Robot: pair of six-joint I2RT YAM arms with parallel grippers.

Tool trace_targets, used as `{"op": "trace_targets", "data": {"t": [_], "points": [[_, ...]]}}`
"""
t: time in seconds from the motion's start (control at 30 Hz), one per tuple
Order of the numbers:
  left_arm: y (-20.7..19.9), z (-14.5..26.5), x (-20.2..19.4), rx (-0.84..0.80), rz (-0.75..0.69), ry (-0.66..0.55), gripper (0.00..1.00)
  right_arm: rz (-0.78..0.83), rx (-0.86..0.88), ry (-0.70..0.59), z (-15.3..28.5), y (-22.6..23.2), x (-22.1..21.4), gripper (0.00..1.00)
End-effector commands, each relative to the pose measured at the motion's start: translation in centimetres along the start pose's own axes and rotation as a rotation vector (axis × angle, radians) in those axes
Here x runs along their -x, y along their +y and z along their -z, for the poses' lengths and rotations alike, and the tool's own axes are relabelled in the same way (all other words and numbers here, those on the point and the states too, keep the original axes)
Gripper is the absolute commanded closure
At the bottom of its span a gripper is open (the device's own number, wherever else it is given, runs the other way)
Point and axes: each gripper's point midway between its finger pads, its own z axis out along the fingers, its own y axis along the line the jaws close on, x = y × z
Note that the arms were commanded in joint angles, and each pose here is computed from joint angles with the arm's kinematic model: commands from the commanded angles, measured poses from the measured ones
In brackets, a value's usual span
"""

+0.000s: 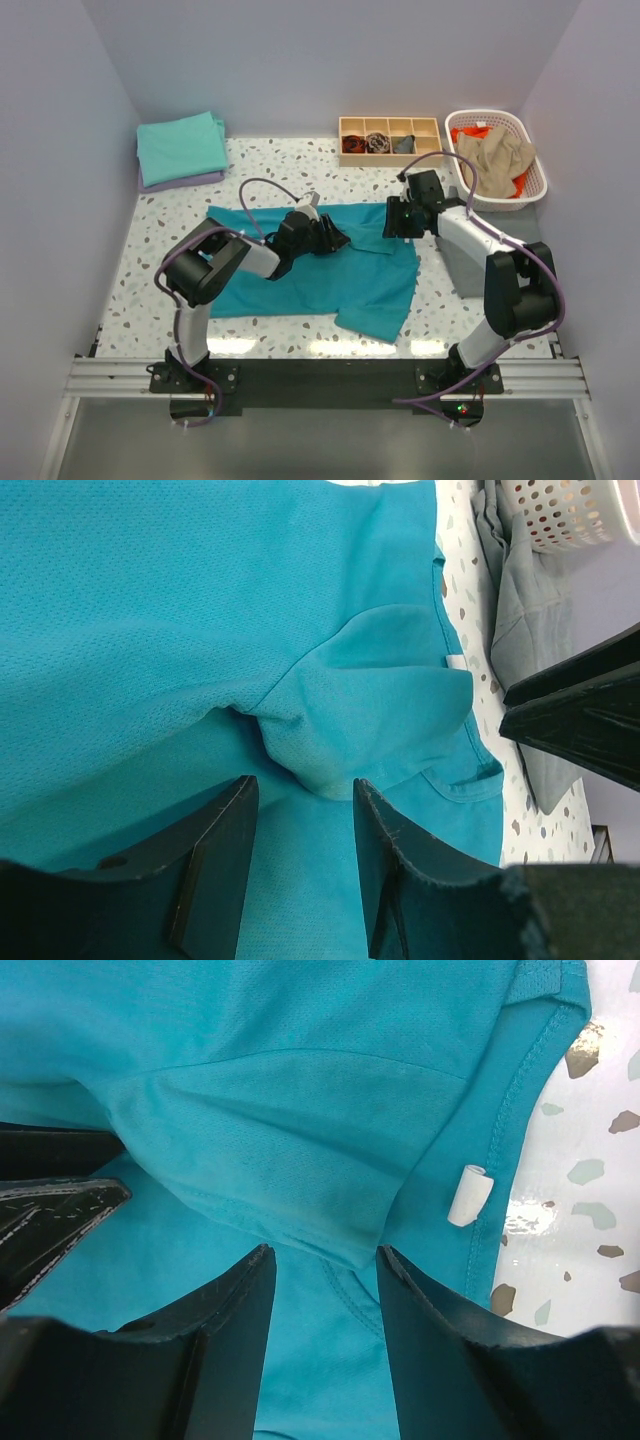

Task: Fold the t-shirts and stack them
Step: Fold the tshirt

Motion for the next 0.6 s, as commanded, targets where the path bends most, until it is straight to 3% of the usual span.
{"op": "trace_targets", "data": {"t": [0.0, 0.57], "points": [[-2.4, 0.6, 2.7, -0.054, -0.031, -0.092, 0.52, 0.003, -0.002, -0.052, 0.6, 0.3, 1.1, 0.51], [-1.5, -2.6, 1.4, -0.005, -0.047, -0.041, 0.56, 0.009, -0.015, -0.046, 0.3, 0.0, 1.0, 0.51]]}}
